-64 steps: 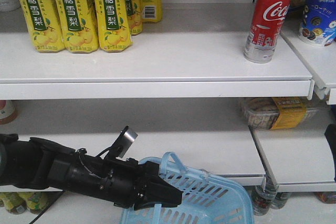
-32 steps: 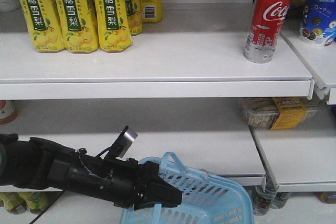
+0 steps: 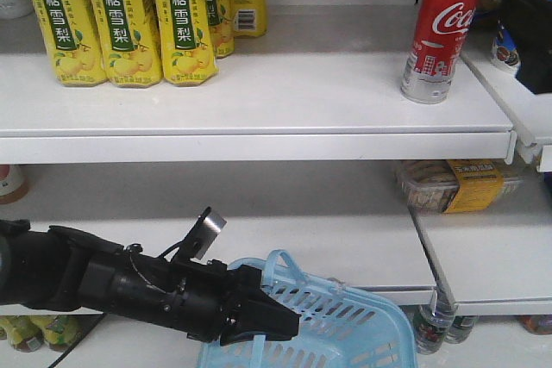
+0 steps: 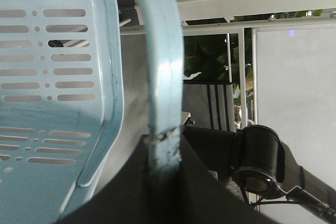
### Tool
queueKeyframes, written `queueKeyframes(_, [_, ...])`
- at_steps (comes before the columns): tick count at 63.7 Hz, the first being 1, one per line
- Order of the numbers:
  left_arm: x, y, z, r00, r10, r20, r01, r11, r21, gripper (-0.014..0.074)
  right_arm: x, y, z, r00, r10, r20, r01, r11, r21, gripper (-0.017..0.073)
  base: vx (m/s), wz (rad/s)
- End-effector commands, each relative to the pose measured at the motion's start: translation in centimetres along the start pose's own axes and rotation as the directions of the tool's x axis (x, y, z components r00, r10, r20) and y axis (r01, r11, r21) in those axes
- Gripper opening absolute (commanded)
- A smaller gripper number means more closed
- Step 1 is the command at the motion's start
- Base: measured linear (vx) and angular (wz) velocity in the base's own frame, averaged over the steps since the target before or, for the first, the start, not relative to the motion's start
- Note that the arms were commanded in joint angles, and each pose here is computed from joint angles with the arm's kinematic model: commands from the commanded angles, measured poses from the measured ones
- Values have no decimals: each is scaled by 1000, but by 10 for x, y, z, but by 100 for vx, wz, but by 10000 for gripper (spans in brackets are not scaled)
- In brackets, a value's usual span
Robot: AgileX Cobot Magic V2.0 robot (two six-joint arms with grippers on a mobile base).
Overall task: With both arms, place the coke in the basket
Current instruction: 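Close the right gripper around the Coca-Cola bottle's neck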
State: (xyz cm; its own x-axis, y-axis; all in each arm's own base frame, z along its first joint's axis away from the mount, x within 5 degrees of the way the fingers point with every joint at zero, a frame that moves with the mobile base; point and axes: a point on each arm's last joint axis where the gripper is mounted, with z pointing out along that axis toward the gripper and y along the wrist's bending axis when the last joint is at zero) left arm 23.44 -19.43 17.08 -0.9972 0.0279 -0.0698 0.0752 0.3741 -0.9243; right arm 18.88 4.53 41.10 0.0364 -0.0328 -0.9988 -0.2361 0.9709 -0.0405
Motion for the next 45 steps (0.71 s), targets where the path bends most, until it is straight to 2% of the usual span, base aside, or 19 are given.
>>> queueKeyframes(1, [-5, -27, -6, 999, 11, 48, -17, 990, 138, -6, -24, -2, 14, 994, -13, 106, 11, 1000, 20, 552, 0, 0])
queueKeyframes(36, [-5, -27, -6, 999, 11, 48, -17, 990, 138, -6, -28, -4, 102, 997, -28, 65, 26, 999, 26, 547, 0, 0])
queueKeyframes(41, [-5, -27, -6, 999, 11, 48, -17, 990, 138, -6, -26, -4, 110, 998, -26, 58, 24, 999, 25, 510, 0, 0])
queueKeyframes(45, [-5, -27, -6, 999, 11, 48, -17, 990, 138, -6, -25, -4, 113, 998, -25, 55, 23, 999, 26, 435, 0, 0])
